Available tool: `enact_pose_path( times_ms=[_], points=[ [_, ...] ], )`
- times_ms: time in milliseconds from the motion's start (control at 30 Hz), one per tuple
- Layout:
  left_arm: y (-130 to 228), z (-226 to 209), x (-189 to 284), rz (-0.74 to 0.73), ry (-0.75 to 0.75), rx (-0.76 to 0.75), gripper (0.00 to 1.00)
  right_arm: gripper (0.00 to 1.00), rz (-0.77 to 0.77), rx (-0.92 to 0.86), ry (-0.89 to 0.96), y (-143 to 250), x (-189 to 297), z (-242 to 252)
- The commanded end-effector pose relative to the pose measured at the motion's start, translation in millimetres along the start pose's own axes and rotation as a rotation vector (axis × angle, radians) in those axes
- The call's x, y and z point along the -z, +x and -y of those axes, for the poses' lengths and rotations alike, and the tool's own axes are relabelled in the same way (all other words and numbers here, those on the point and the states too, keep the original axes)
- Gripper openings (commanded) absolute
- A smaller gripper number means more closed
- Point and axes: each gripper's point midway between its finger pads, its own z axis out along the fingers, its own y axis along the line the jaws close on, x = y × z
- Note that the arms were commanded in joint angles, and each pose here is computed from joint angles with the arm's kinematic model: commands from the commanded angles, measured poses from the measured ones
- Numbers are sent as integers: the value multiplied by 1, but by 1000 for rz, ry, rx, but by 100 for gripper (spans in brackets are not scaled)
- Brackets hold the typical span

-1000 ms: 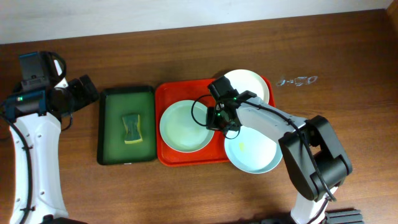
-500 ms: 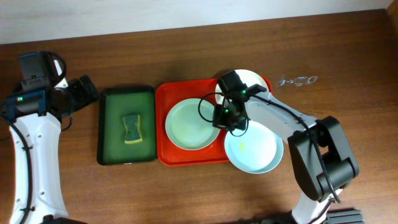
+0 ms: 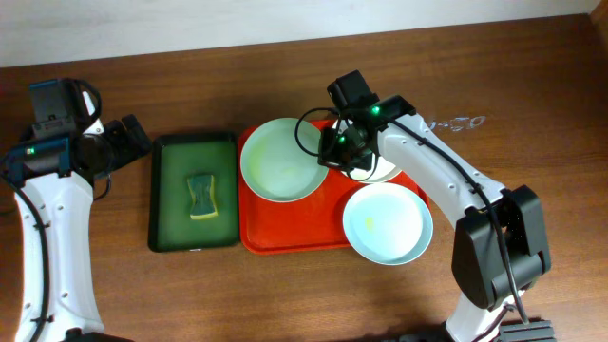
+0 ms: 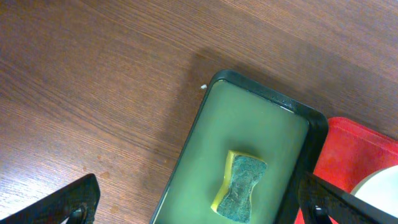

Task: Clean dirty plates on tray and stack at the side
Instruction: 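Lift the pale green plate with right gripper off the red tray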

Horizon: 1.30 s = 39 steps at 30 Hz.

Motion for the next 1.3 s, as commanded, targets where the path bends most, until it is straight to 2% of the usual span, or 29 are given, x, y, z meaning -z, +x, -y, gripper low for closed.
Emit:
enact_pose_path(
  times_ms=[0,300,500,667,767,933,1267],
  points=[
    [-2,1,4,8,11,10,99,4,70,44,-58,-8,15,-26],
    [-2,1,4,8,11,10,99,4,432,235,29,-10,9,-105],
    [-2,1,4,8,11,10,99,4,689,561,117,-2,28,-159],
    [-2,1,4,8,11,10,99,4,926,825,328,-1,63,-188],
    [-2,1,4,8,11,10,99,4,1053,914,418,1,88,-208],
    [-2,1,4,8,11,10,99,4,1202,943,509,-2,125,-226],
    [-2,1,4,8,11,10,99,4,1261,879,491,-9,138,-227]
  ],
)
